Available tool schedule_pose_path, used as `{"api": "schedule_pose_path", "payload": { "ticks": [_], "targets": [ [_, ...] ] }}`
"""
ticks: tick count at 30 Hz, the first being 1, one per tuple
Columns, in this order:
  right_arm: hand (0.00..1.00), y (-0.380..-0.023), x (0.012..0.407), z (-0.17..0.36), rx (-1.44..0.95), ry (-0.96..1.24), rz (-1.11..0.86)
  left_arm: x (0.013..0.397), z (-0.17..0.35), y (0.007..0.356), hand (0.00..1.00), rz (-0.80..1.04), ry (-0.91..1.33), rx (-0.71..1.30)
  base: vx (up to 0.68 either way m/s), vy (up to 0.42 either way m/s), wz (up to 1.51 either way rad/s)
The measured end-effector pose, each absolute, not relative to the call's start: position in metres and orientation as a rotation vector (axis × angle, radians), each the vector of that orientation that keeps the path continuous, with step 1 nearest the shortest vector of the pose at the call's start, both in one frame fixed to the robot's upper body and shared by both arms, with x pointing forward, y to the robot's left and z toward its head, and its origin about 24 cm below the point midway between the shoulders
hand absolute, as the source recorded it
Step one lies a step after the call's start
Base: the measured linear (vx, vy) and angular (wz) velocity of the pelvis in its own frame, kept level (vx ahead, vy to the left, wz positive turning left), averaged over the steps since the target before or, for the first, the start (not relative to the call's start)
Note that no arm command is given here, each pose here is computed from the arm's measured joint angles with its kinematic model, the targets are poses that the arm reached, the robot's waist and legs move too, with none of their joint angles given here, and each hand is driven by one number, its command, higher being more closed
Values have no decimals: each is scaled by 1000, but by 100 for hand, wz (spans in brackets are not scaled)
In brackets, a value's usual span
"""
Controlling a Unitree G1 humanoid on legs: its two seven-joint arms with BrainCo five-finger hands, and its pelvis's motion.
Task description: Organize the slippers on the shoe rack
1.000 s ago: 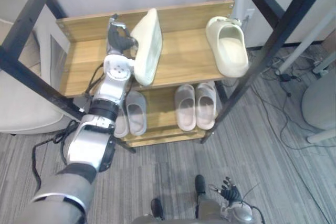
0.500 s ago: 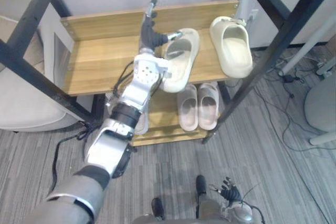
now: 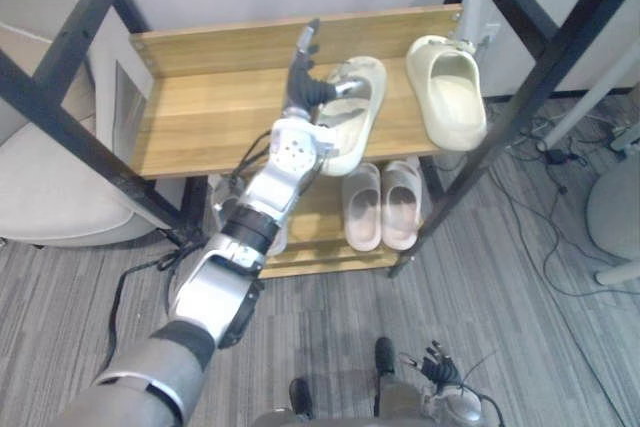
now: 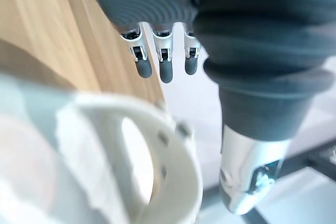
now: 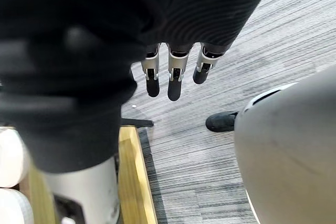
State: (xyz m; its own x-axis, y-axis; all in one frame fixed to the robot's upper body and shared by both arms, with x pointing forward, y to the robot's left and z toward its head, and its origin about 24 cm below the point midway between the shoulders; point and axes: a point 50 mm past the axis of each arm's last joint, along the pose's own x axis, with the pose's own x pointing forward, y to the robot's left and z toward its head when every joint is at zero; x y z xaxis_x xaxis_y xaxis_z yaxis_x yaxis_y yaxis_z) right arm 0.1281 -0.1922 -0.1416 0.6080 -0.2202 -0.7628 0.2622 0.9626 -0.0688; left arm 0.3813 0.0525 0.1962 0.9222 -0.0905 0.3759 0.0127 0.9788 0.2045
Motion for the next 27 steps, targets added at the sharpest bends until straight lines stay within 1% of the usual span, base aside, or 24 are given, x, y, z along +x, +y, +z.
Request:
{"api": "schedule_pose_path", "payload": {
  "ticks": [5, 12, 19, 23, 27],
  "targets": [
    [0, -192, 128, -143, 49, 889, -276, 383, 185, 56, 0, -59, -352, 202, -8, -15, 10],
    [0, -192, 129, -143, 42, 890, -274, 380, 156, 73, 0, -44, -269, 161, 4, -1, 2],
    [0, -192, 127, -144, 38, 898, -276, 371, 144, 72, 0, -62, -268, 106, 10, -5, 8],
    [0, -193, 126, -145, 35, 901, -284, 368, 142, 63, 0, -92, -271, 109, 0, 0, 0],
    [0, -192, 126, -145, 34, 904, -289, 363, 141, 47, 0, -148, -283, 105, 0, 0, 0]
  ]
}}
